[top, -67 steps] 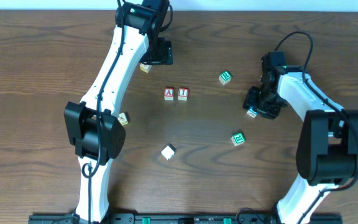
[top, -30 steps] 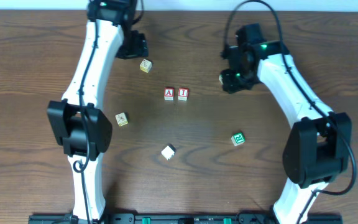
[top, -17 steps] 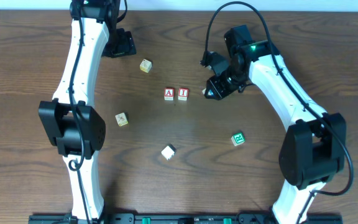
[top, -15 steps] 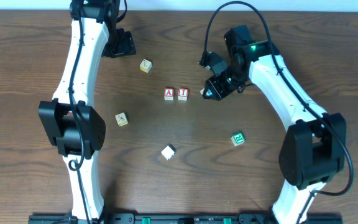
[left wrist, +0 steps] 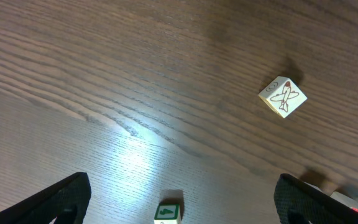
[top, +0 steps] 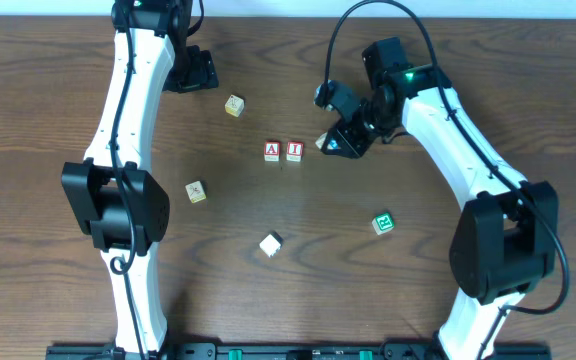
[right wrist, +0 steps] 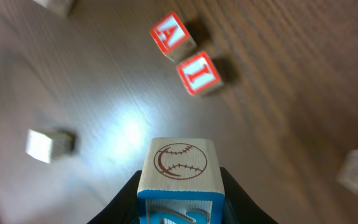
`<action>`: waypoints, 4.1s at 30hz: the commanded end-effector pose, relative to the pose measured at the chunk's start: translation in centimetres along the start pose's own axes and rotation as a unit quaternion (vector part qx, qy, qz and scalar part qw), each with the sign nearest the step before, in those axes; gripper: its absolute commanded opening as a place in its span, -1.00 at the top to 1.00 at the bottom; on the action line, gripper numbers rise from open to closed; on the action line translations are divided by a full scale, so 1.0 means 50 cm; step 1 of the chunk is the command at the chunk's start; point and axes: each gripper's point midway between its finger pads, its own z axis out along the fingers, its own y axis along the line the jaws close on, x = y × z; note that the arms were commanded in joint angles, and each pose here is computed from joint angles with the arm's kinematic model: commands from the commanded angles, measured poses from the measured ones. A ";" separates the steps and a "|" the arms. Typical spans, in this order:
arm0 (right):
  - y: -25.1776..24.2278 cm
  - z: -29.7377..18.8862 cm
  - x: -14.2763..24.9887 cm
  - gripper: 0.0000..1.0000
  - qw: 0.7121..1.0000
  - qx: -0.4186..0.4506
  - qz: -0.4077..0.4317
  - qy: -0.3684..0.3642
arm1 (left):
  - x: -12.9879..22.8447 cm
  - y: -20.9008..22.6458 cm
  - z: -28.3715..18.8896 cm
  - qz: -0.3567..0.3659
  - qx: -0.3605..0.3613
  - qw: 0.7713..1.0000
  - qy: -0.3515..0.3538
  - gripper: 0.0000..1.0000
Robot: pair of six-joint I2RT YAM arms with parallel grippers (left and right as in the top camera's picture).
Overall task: Spell out Ai2
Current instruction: 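Carry the blue 2 block left toward the right of the I block, then lower the blue 2 block beside the I block and release, then lift the right gripper away from the placed blocks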
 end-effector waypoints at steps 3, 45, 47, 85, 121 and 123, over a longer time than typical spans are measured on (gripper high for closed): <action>-0.044 0.005 0.010 0.98 0.985 0.065 -0.152 0.045 | -0.008 0.003 -0.015 0.000 0.007 1.000 -0.008 -0.91; -0.062 0.166 0.020 0.97 0.941 0.081 -0.303 0.129 | -0.054 0.084 -0.011 0.000 -0.039 0.998 -0.040 -0.91; -0.065 0.173 0.021 0.98 0.943 0.081 -0.297 0.129 | -0.054 0.085 -0.011 0.000 -0.040 0.998 -0.040 -0.91; -0.075 0.200 0.036 0.35 0.951 0.079 -0.267 0.135 | -0.066 0.081 -0.012 -0.002 -0.036 0.998 -0.052 -0.91; 0.142 -0.139 -0.123 -0.51 0.999 0.004 -0.046 -0.019 | -0.037 0.026 -0.012 -0.072 0.020 0.997 -0.023 -1.00; 0.146 -0.145 -0.119 -0.40 1.000 -0.002 0.006 -0.019 | -0.022 0.027 -0.011 -0.088 0.016 0.996 -0.009 -1.00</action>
